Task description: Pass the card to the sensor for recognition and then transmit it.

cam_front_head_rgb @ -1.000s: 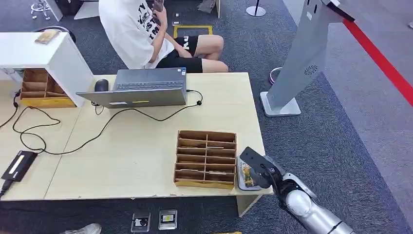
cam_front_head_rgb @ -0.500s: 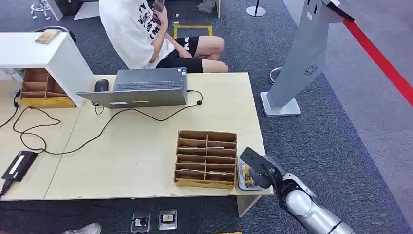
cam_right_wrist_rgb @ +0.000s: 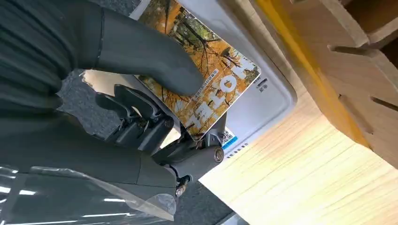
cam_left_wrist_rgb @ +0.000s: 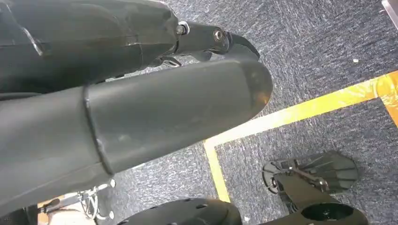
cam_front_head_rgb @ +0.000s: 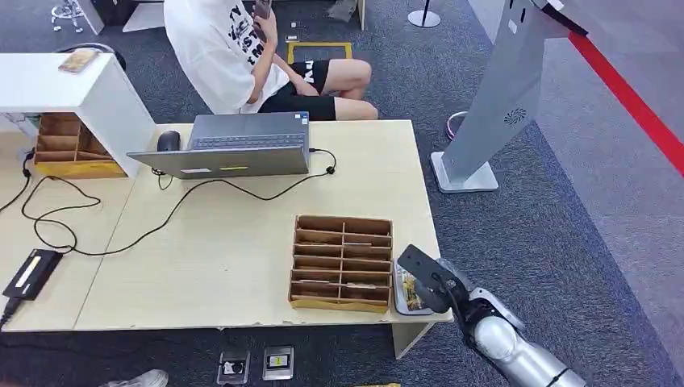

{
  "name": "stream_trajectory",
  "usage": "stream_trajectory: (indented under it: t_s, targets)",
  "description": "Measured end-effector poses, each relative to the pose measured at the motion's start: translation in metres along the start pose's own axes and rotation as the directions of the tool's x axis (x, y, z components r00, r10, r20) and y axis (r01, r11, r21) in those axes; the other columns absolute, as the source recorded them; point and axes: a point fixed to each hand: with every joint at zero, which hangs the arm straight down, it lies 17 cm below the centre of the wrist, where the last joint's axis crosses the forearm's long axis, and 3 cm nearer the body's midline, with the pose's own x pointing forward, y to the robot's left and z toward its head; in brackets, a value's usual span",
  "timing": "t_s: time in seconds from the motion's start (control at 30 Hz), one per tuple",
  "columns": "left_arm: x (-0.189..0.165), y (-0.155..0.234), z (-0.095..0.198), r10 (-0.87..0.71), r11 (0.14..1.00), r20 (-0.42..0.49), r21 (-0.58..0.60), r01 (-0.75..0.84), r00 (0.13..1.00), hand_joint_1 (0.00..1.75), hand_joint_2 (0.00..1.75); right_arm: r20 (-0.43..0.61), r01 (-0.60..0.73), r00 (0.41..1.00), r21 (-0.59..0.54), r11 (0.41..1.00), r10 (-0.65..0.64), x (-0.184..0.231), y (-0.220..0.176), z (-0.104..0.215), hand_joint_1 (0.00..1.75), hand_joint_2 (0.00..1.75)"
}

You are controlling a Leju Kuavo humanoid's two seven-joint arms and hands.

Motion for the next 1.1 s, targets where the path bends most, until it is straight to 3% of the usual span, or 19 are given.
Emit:
stream_trajectory:
  t_s: [1.1]
  targets:
    - [0.0015, 0.0017, -0.0003, -0.01, 1.0, 0.004, -0.002, 0.01, 1.0, 0.0, 0.0, -0.006, -0.004, 1.0, 0.0, 1.0, 0.004, -0.0043, 0.0, 0.0034, 1.75, 1.75]
